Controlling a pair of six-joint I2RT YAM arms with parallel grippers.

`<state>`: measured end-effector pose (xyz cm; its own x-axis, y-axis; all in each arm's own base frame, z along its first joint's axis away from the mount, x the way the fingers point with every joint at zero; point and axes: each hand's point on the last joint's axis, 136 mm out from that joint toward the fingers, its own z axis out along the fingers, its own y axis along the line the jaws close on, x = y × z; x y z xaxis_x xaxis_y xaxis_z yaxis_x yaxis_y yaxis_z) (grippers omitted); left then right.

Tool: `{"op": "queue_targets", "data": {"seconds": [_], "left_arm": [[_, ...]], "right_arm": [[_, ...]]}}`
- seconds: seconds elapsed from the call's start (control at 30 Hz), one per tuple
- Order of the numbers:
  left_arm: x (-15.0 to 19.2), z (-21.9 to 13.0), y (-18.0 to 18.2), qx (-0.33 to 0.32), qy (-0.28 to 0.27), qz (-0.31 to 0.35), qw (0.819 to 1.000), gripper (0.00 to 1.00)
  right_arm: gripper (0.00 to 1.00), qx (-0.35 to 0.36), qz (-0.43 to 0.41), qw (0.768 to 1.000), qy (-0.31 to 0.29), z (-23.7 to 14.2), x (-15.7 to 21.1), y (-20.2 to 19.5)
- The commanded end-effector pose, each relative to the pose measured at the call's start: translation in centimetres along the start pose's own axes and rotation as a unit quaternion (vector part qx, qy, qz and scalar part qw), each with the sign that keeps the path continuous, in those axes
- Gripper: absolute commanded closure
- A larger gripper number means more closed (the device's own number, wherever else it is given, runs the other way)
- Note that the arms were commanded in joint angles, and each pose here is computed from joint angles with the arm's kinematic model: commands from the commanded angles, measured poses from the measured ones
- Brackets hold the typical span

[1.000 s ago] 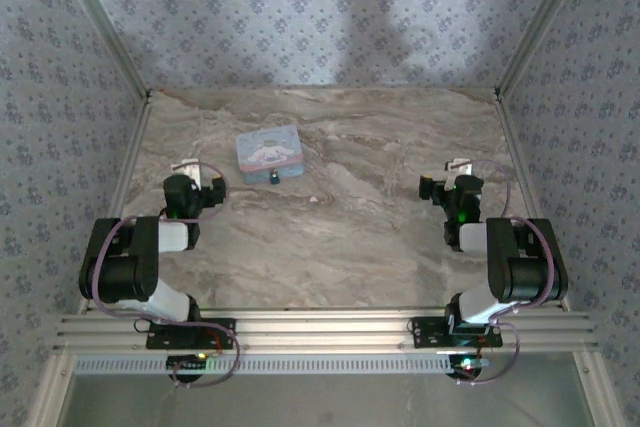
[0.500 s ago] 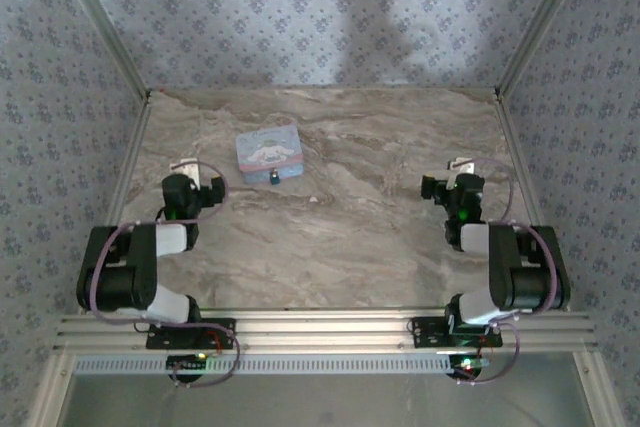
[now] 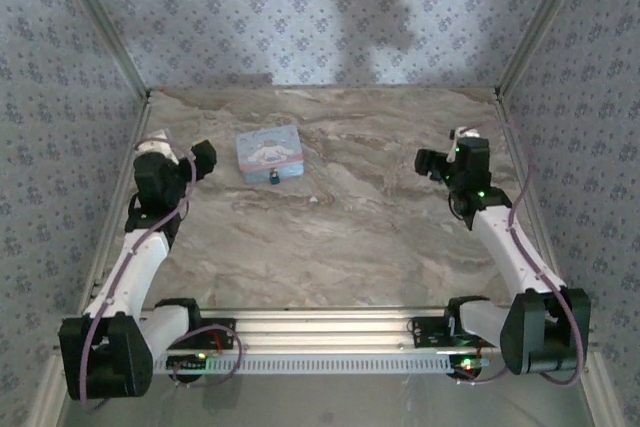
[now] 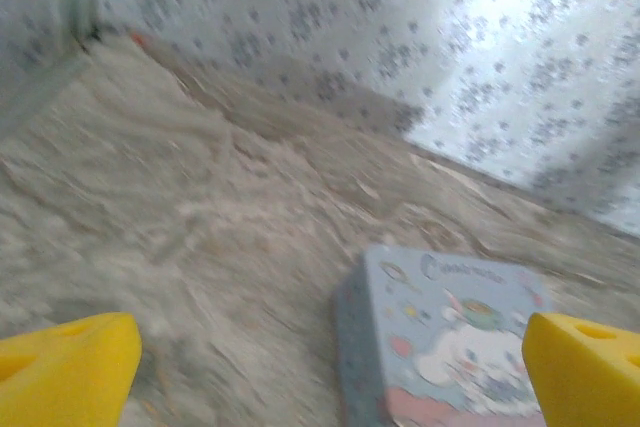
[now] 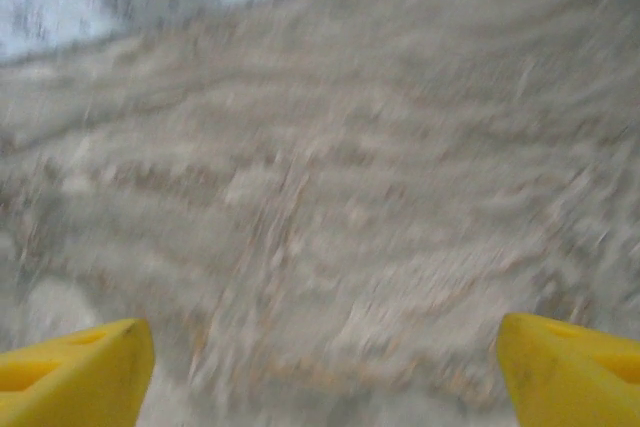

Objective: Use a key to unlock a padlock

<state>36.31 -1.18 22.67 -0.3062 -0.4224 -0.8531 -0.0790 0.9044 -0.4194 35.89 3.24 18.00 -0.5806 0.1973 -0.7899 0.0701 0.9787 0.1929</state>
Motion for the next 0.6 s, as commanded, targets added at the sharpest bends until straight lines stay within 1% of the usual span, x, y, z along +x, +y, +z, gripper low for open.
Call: {"op": "queue_targets", "data": {"seconds": [0.0, 0.13, 0.27, 0.43, 0.57], "left_arm": [[3.4, -0.8, -3.3, 0.058, 0.089, -0.07, 0.992, 0.02], [5.9, -1.4, -6.7, 0.106, 0.126, -0.063, 0.984, 0.02], [7.7, -1.7, -8.7, 0.132, 0.143, -0.048, 0.98, 0.02], [8.2, -1.6, -9.1, 0.135, 0.148, -0.042, 0.979, 0.02], [8.1, -1.6, -9.1, 0.132, 0.146, -0.038, 0.98, 0.02]], "right_arm": [[0.15, -0.011, 0.028, 0.988, 0.15, -0.9, 7.5, 1.2], [0.22, -0.013, 0.002, 0.976, 0.219, -0.7, 11.5, 2.1], [0.3, -0.02, -0.019, 0.96, 0.277, -0.4, 14.3, 2.8], [0.35, -0.034, -0.041, 0.944, 0.324, 0.1, 16.5, 4.2], [0.41, -0.034, -0.048, 0.936, 0.348, 0.6, 17.2, 4.5]]}}
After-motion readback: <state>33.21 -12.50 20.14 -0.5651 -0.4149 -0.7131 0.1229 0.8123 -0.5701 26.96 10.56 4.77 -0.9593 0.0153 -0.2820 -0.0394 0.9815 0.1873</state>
